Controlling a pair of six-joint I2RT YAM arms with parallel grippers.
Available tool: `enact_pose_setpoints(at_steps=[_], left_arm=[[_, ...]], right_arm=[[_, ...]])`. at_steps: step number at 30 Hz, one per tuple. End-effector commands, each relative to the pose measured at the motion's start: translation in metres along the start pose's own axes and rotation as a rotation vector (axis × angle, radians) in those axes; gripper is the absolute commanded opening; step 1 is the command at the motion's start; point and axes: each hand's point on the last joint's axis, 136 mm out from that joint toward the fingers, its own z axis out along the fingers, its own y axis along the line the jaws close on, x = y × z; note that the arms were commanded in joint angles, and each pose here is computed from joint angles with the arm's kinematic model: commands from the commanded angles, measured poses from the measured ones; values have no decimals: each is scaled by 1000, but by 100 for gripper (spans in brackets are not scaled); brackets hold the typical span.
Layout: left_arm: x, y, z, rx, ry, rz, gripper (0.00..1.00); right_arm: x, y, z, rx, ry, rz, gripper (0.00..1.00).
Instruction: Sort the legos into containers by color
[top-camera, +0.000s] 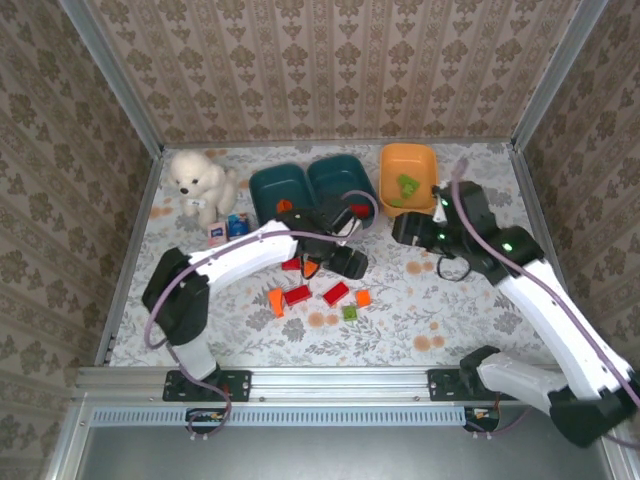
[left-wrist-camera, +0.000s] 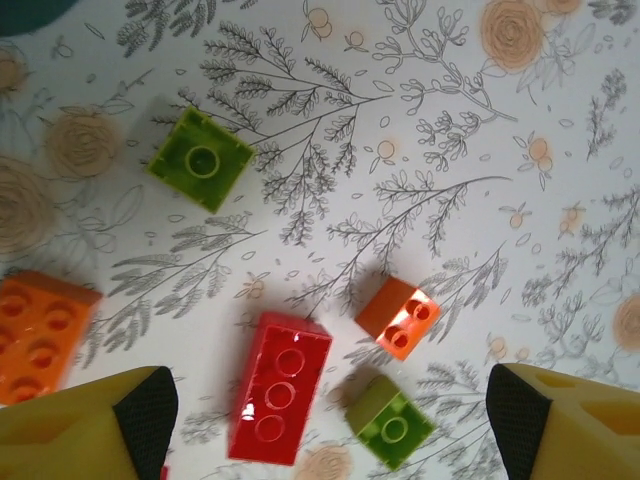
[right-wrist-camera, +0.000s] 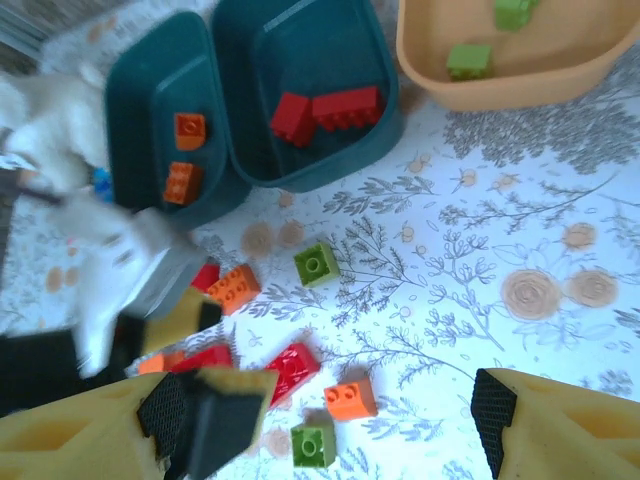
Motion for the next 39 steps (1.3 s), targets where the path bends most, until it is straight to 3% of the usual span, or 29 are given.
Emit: enact_pose_setpoints(at_steps=[1,6,14,18,31,39], left_arm=[[-1,-7,-2,-26,80,-191,84],[7,-27,13,-44,203,-336,83],[23,-29,23,-180,216,-641,81],[30,-34,41,-178,206,-750,77],[49,-32,74,-283,241,-746,68],[54,-31,87,-296,255,-730,52]], right_arm=[[21,-24,-27,81,26,0,79],[44,-20,-42,-14,53,-5,79],[63,-28,-55,-30,73,-11,80],[66,-27,-58,-47,75,-18,81],[75,-26,-64,-86,76,-11,82],[77,-27,-62,-88,81,-2,82]])
